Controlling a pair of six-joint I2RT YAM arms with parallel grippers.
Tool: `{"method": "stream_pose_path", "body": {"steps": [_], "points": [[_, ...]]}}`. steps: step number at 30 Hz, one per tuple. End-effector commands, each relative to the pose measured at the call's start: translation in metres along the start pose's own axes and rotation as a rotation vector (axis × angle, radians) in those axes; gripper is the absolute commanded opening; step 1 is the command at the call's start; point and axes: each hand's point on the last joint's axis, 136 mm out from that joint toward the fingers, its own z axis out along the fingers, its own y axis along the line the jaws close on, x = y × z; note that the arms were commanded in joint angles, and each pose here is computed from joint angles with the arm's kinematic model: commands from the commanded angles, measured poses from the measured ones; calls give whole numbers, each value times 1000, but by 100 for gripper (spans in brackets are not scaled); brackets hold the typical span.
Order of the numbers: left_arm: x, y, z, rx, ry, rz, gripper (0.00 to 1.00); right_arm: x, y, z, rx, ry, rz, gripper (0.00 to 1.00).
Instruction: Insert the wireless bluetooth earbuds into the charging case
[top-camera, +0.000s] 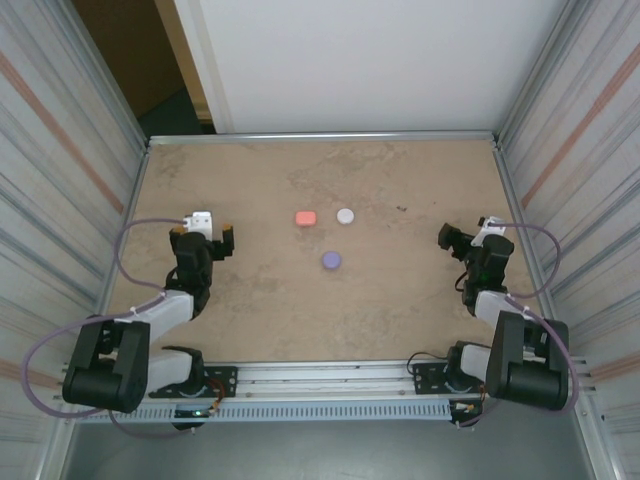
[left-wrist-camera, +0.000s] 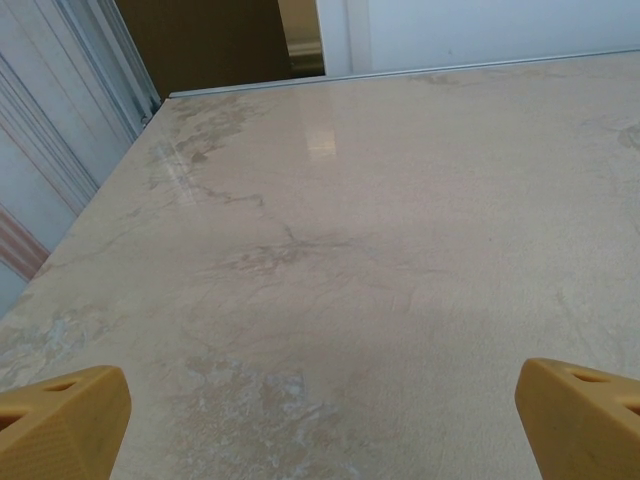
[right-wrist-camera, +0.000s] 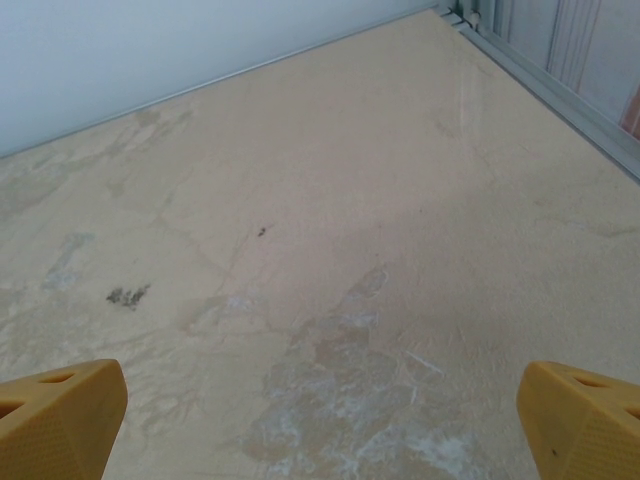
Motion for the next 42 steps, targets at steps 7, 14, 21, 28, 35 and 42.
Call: {"method": "stream_pose_path", "body": {"steps": [7, 14, 21, 28, 35, 42], "points": [[-7, 2, -3, 21, -97, -7, 99, -7, 11, 3, -77, -52, -36, 99], [-2, 4, 3, 59, -133, -42, 99, -8, 16, -1, -106, -90, -43, 99], [2, 0, 3, 76, -160, -41, 99, 1, 37, 8, -200, -82, -85, 99], [12, -9, 10, 110, -163, -19, 99, 13, 52, 14, -224, -68, -169, 99], [13, -9, 12, 110, -157, -17, 99, 29, 66, 30, -237, 9, -253, 99], [14, -13, 23, 123, -91, -1, 99, 23, 46, 50, -141, 72, -170, 99]]}}
